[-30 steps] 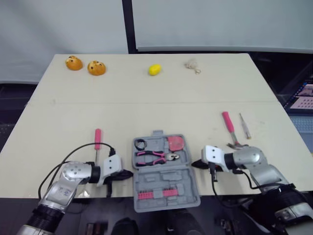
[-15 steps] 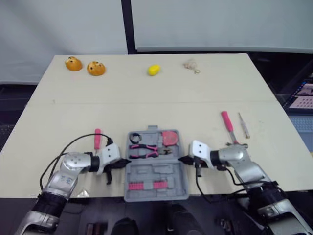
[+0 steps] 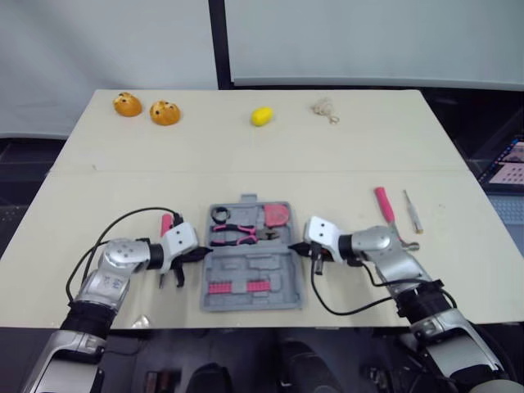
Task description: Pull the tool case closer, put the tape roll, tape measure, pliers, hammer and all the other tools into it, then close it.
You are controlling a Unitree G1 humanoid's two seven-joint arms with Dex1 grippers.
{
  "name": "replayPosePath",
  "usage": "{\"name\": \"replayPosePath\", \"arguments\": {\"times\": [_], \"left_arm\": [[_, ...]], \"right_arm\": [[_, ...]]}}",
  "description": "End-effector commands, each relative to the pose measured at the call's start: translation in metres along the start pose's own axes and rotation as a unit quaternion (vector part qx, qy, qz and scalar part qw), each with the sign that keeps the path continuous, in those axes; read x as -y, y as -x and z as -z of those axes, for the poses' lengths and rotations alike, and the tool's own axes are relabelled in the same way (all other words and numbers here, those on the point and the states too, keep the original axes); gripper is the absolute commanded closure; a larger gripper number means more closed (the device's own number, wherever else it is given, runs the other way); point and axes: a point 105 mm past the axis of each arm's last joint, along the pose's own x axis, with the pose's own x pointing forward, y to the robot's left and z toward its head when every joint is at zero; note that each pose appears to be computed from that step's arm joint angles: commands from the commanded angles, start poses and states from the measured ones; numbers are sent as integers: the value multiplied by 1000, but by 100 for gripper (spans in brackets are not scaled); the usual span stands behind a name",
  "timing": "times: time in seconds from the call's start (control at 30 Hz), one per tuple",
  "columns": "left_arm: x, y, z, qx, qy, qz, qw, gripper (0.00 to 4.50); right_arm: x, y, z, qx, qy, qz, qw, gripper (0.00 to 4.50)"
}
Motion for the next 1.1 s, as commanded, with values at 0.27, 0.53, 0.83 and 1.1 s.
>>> {"name": "replayPosePath", "arguments": {"times": [0.27, 0.53, 0.83, 1.1], "left_arm": [[6, -23, -22, 30, -24, 17, 999, 444], [7, -26, -23, 30, -27, 20, 999, 444], [9, -28, -25, 34, -27, 24, 999, 444], [14, -32, -28, 40, -27, 30, 998, 444]], "right_arm": [[10, 13, -11, 17, 28, 20, 999, 450], [8, 14, -9, 14, 27, 18, 999, 450], [9, 17, -6, 10, 27, 18, 999, 450], [9, 21, -3, 7, 24, 25, 999, 450]]}}
